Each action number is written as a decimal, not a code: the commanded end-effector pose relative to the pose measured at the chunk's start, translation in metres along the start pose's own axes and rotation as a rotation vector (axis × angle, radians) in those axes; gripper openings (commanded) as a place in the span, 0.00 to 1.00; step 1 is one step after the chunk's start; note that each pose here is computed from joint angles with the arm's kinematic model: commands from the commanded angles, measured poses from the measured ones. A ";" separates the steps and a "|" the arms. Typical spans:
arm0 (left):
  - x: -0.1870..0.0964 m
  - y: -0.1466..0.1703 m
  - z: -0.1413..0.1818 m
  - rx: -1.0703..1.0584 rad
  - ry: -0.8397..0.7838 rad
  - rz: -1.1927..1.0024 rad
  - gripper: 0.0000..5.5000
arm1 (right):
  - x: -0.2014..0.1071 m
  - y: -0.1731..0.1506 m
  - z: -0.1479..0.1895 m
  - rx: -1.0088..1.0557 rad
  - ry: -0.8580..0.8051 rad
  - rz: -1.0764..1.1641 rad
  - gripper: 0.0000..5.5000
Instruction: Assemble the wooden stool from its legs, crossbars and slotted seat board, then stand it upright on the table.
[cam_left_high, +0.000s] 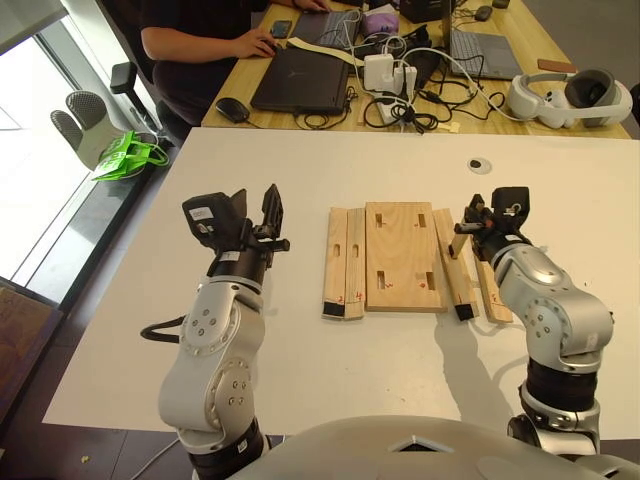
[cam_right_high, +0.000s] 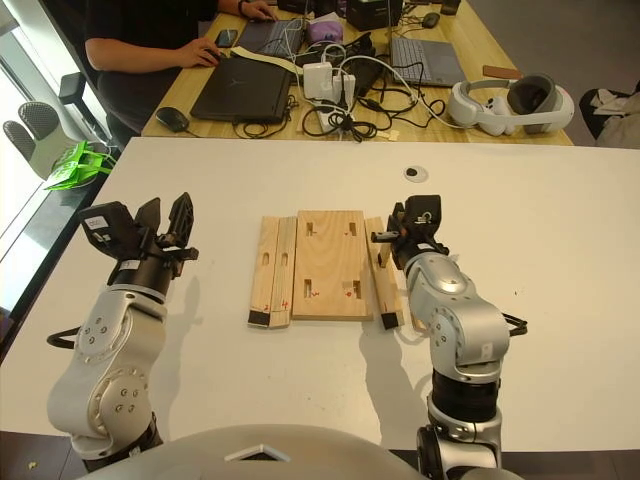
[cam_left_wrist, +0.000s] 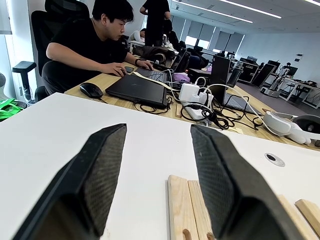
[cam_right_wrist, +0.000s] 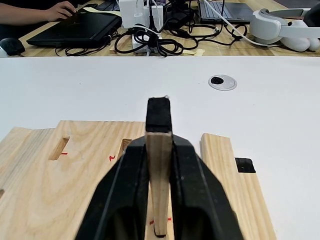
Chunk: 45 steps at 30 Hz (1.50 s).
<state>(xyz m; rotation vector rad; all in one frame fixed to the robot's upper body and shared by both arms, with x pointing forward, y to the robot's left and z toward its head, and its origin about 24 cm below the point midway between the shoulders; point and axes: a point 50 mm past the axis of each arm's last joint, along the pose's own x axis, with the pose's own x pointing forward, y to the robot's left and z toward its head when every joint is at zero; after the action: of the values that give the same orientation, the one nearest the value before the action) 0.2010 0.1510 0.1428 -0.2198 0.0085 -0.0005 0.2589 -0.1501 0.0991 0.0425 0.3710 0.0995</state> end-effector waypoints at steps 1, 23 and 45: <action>0.004 -0.001 0.002 0.002 -0.016 -0.006 0.43 | 0.021 0.012 -0.012 0.000 0.028 0.028 0.07; 0.004 0.003 0.007 0.008 -0.056 0.037 0.43 | 0.002 -0.009 0.009 -0.083 -0.127 0.033 0.07; 0.013 -0.006 0.011 0.008 -0.083 -0.009 0.43 | 0.080 0.017 0.033 -0.027 -0.371 -0.048 0.07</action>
<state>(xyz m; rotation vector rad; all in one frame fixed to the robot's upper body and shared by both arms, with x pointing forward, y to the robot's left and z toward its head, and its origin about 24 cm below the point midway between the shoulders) 0.2128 0.1500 0.1531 -0.2107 -0.0709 0.0130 0.3383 -0.1275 0.0987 0.0219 0.0547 0.0528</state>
